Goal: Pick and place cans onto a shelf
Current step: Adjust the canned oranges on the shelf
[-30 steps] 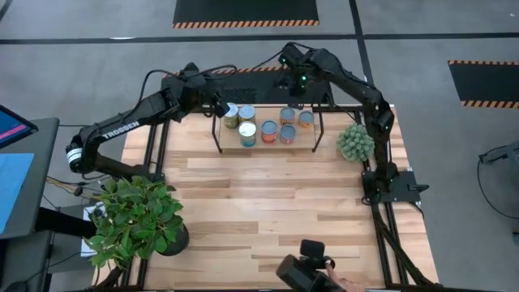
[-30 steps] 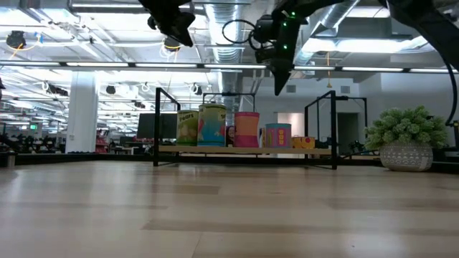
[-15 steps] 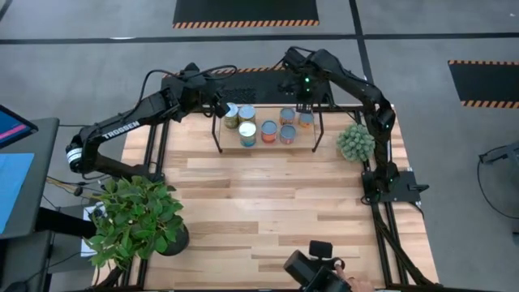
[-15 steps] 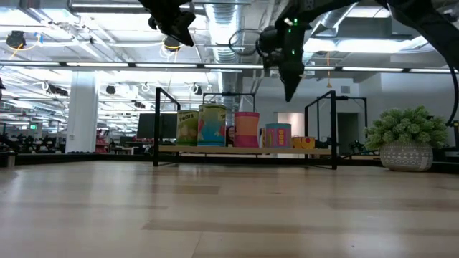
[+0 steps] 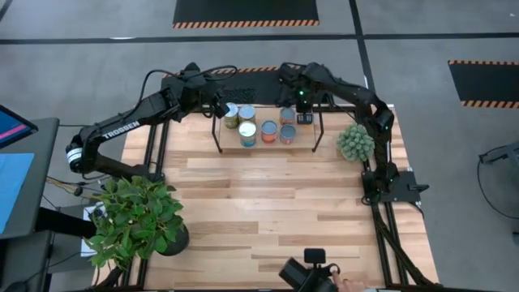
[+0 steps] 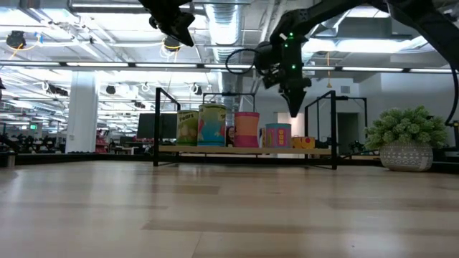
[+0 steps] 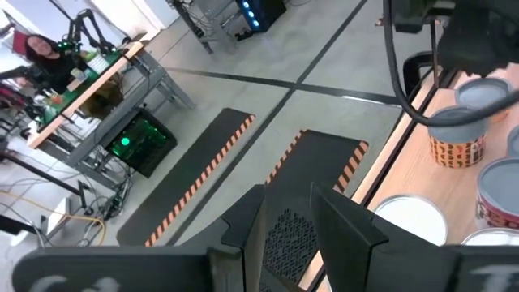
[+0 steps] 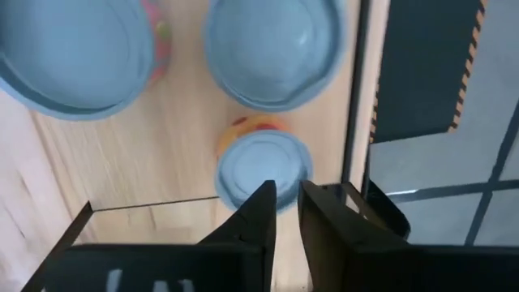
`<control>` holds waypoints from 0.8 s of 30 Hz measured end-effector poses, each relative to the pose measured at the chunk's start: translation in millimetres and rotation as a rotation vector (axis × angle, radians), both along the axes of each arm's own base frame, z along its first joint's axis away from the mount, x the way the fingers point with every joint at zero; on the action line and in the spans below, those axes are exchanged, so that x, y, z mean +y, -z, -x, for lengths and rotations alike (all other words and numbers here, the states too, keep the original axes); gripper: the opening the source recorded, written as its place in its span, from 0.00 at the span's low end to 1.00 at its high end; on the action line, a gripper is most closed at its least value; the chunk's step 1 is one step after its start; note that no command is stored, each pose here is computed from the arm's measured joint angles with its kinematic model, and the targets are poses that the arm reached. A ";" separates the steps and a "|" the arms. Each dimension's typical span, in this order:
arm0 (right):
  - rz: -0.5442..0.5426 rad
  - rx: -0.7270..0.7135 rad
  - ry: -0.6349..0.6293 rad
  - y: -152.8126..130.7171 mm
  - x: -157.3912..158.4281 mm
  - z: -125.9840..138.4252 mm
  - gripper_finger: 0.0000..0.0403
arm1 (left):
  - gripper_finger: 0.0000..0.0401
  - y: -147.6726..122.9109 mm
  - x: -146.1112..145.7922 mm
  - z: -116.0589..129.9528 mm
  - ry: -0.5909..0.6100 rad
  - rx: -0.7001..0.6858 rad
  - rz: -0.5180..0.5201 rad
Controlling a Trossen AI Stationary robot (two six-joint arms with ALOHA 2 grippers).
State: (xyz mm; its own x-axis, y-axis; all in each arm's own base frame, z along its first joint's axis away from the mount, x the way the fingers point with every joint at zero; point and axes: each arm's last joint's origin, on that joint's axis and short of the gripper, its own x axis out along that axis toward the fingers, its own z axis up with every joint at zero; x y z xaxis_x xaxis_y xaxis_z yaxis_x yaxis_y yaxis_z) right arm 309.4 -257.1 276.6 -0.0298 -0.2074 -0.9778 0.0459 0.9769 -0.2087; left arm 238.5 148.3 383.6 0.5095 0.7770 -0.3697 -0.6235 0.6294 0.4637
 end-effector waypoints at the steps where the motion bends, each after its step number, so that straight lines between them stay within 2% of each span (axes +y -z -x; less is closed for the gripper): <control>1: -0.003 0.005 -0.007 3.1 0.0 0.0 0.19 | 0.23 0.0 0.0 0.0 0.001 0.001 -0.001; 13: -0.013 0.020 -0.021 27.5 -0.5 -0.1 0.12 | 0.23 0.0 0.1 0.0 0.001 0.003 -0.002; 21: -0.029 0.047 -0.046 42.8 1.0 2.0 0.02 | 0.23 0.0 0.1 0.1 0.000 0.003 -0.002; 24: -0.016 0.030 -0.034 44.2 -2.3 2.3 0.03 | 0.23 0.1 0.2 0.0 0.000 0.003 -0.002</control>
State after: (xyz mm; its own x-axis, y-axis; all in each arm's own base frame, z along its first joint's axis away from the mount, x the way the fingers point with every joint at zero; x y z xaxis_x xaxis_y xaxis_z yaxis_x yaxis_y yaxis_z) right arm 307.1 -259.4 232.4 -0.0525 -0.1933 -0.9797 0.0068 0.9810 -0.1939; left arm 238.5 148.4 383.5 0.5084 0.7776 -0.3699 -0.6219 0.6287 0.4669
